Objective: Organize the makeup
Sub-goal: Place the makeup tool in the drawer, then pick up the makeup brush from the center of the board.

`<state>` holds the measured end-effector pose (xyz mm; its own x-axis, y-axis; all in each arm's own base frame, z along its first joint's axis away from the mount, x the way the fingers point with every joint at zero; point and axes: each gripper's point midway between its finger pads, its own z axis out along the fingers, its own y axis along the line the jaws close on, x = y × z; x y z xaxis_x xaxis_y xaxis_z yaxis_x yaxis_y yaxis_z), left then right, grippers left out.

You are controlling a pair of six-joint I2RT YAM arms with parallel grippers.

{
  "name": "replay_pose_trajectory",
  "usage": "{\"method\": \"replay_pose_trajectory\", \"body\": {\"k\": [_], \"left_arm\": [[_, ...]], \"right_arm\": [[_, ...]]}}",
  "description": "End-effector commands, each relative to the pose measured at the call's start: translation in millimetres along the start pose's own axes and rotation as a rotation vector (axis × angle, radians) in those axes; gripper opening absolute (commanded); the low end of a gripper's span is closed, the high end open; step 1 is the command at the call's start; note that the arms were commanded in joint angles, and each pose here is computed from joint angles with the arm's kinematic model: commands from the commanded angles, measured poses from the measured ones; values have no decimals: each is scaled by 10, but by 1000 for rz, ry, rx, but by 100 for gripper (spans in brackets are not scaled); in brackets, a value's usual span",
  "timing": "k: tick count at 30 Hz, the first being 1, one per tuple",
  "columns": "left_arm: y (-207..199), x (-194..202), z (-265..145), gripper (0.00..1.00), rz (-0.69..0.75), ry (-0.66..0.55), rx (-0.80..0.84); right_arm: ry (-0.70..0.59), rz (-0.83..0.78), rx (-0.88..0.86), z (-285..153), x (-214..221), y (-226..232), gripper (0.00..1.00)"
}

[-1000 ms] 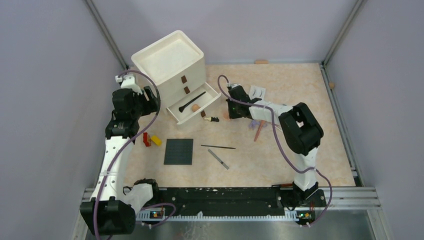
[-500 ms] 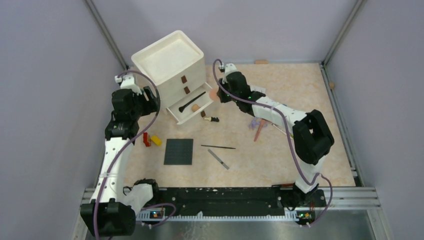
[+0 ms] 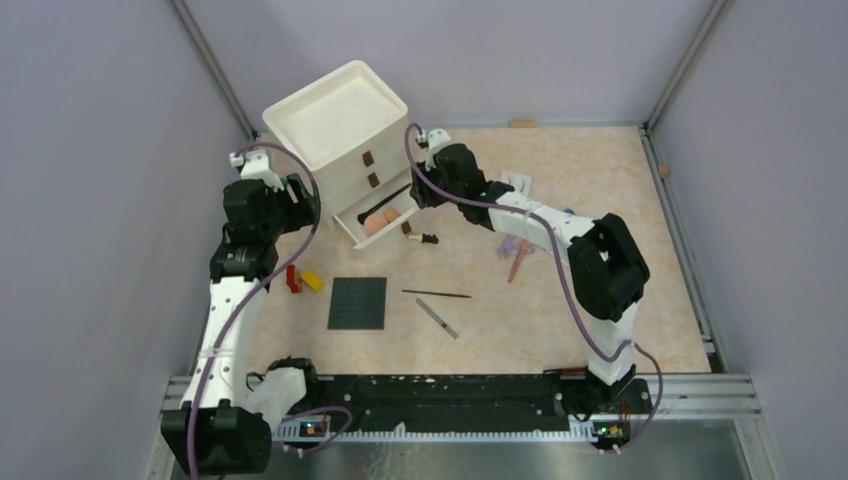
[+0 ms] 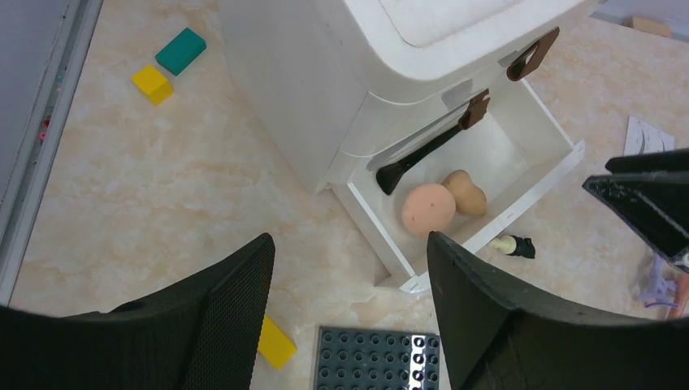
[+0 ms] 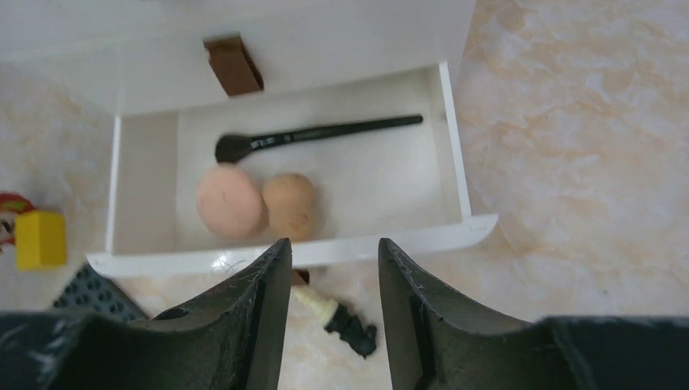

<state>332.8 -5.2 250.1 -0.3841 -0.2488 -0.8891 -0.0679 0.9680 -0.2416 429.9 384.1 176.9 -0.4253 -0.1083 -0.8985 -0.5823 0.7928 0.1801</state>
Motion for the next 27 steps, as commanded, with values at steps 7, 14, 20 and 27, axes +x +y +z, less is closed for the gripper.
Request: {"method": "replay_pose_trajectory", "body": {"k": [7,14,20,27], "left_arm": [[-37,-116,-15,75,16,-48,19],[-25,-118,-16,75,18,-49,12],[-24,-112,-9,75,18,-46,13],[-22,-112,-10,75,18,-46,11]], "right_arm": [[187,-385,-250,-886,599,147,49],[415,-435,-405,-1150,1321,213,47],[419,-564,-570,-1290,1746,443,47],[393,-563,-649,-1291,1864,560,47]]}}
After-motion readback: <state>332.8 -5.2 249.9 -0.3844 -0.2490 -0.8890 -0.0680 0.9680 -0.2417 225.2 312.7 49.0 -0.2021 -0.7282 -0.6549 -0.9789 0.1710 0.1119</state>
